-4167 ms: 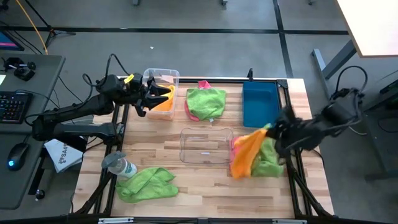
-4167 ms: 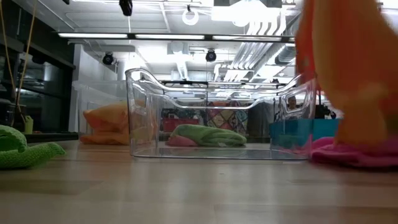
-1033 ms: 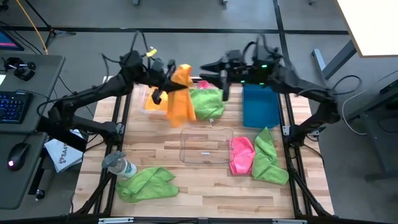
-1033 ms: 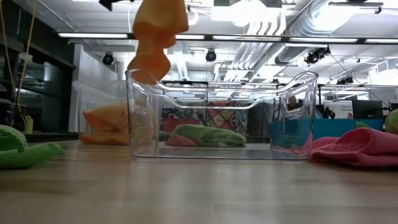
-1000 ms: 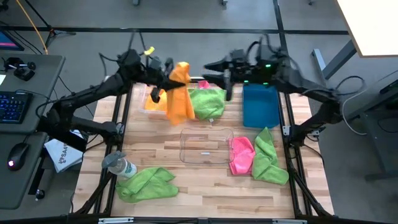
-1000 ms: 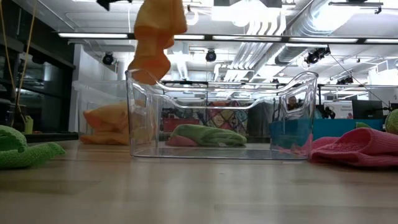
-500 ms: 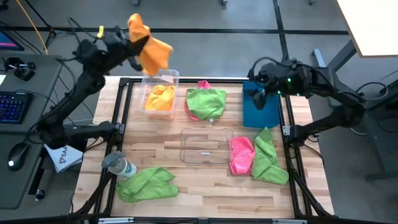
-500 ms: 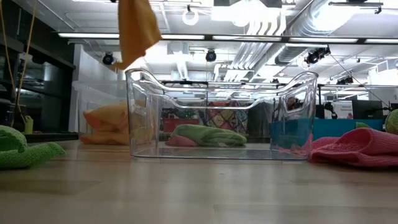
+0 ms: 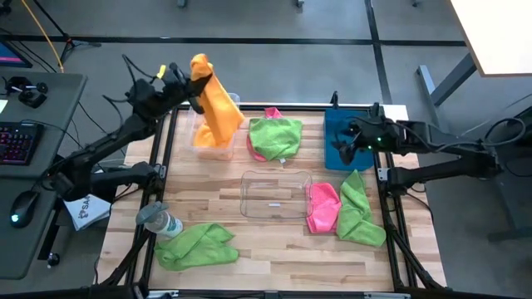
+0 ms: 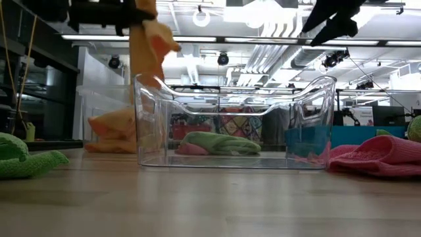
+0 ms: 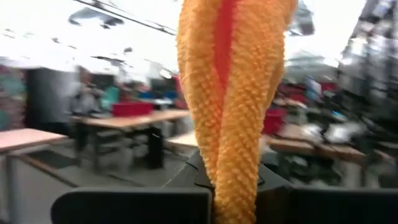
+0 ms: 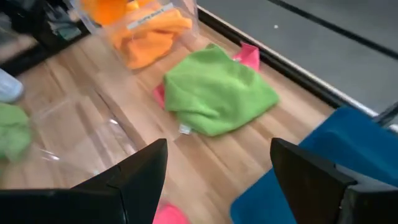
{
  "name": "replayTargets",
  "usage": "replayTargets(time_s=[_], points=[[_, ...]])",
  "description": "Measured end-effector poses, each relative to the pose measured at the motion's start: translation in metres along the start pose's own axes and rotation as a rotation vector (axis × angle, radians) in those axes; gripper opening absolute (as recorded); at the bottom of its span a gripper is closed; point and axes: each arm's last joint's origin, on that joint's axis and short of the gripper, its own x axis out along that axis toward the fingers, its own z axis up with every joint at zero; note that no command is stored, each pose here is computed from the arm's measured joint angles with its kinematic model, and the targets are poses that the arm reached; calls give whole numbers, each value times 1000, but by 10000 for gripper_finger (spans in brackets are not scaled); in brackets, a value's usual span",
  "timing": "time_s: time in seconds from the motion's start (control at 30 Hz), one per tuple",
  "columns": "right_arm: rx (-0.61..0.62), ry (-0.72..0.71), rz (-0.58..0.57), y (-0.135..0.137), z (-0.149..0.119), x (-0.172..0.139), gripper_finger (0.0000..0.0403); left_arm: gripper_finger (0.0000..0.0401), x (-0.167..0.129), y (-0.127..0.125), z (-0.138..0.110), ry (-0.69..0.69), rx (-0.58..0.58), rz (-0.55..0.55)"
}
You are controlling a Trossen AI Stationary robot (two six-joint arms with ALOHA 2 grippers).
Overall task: Sort microfiber towel by color & place in baskets
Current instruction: Put the orange microfiber cloth into the transparent bin
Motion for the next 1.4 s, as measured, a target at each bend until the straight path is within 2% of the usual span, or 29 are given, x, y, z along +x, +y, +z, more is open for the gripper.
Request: replayTargets(time_s=[0.17,0.27,0.37,0.53,0.73,0.83,1.0,1.1,1.2,1.4], points=[[99,-21,62,0,-3,-1,279,0,-7,17,-7,-12,-1,82],[117,-37,78,1,1,-3,279,0,-10,21,-12,60,10,88],[129,-70,92,2,5,-4,279,0,-12,20,-22,176,2,79],[136,-120,75,3,8,-5,279,0,-12,4,-53,438,-44,-79],[138,-127,69,3,9,-5,279,0,-24,-14,-77,753,-55,-110],[144,-127,69,3,9,-5,279,0,-23,-18,-75,877,-44,-68],[140,-133,72,3,10,-5,279,0,0,-11,-62,1065,-44,-25],[133,-133,72,3,10,-5,279,0,16,-5,-64,1278,12,-29],[111,-134,71,3,10,-5,279,0,32,-2,-74,1447,117,-112],[87,-134,72,3,10,-5,279,0,47,-3,-109,1638,357,-313]])
